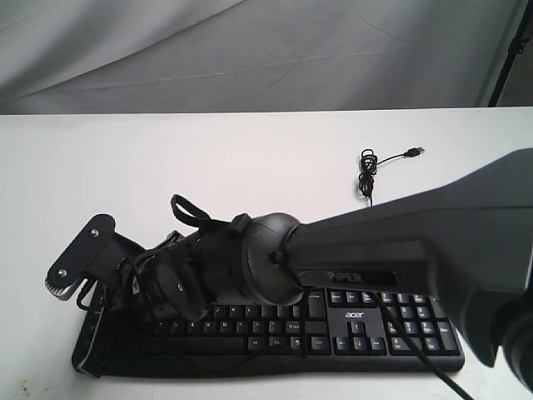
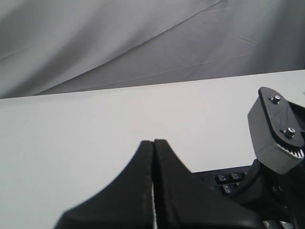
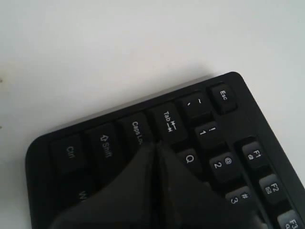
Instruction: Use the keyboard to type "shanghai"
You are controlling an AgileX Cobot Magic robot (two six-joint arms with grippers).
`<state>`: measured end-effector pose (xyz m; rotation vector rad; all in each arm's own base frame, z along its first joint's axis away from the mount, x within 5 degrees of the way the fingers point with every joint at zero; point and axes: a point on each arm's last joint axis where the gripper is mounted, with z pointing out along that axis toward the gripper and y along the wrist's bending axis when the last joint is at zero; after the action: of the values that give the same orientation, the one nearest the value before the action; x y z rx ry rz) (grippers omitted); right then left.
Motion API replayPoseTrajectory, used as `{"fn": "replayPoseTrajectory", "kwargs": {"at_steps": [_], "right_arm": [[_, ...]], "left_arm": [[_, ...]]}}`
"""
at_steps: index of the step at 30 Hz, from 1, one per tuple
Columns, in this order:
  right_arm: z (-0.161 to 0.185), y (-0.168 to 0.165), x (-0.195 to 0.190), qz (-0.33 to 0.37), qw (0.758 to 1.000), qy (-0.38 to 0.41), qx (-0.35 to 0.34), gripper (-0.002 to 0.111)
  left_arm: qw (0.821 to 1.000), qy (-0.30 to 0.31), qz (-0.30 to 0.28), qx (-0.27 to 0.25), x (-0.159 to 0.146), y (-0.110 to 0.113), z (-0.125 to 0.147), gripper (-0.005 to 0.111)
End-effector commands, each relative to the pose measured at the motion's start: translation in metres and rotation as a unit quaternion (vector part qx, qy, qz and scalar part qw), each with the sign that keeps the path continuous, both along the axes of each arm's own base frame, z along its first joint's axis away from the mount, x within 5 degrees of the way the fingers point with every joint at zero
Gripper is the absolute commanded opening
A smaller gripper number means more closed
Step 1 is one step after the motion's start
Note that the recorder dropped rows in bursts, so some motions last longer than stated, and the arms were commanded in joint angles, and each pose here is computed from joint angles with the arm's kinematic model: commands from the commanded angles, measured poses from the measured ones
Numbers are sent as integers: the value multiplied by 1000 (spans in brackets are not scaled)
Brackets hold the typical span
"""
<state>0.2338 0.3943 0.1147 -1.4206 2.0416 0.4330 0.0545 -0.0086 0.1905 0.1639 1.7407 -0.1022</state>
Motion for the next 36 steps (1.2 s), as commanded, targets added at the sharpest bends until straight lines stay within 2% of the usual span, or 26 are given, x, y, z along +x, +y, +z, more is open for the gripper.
{"fn": "replayPoseTrajectory", "kwargs": {"at_steps": [1, 19, 26, 30, 36], "right_arm": [[1, 1, 1, 3, 1000, -5, -1, 0], [-6, -3, 3, 4, 1000, 1, -15, 0], [23, -9, 12, -4, 1000, -13, 5, 0], [41, -27, 12, -26, 1000, 2, 8, 0], [62, -78, 1, -81, 996, 35, 15, 0]], "left_arm": [[1000, -3, -1, 1, 0, 0, -1, 0], [1000, -3, -1, 1, 0, 0, -1, 0], [1000, -3, -1, 1, 0, 0, -1, 0], [1000, -3, -1, 1, 0, 0, -1, 0], [1000, -3, -1, 1, 0, 0, -1, 0]]}}
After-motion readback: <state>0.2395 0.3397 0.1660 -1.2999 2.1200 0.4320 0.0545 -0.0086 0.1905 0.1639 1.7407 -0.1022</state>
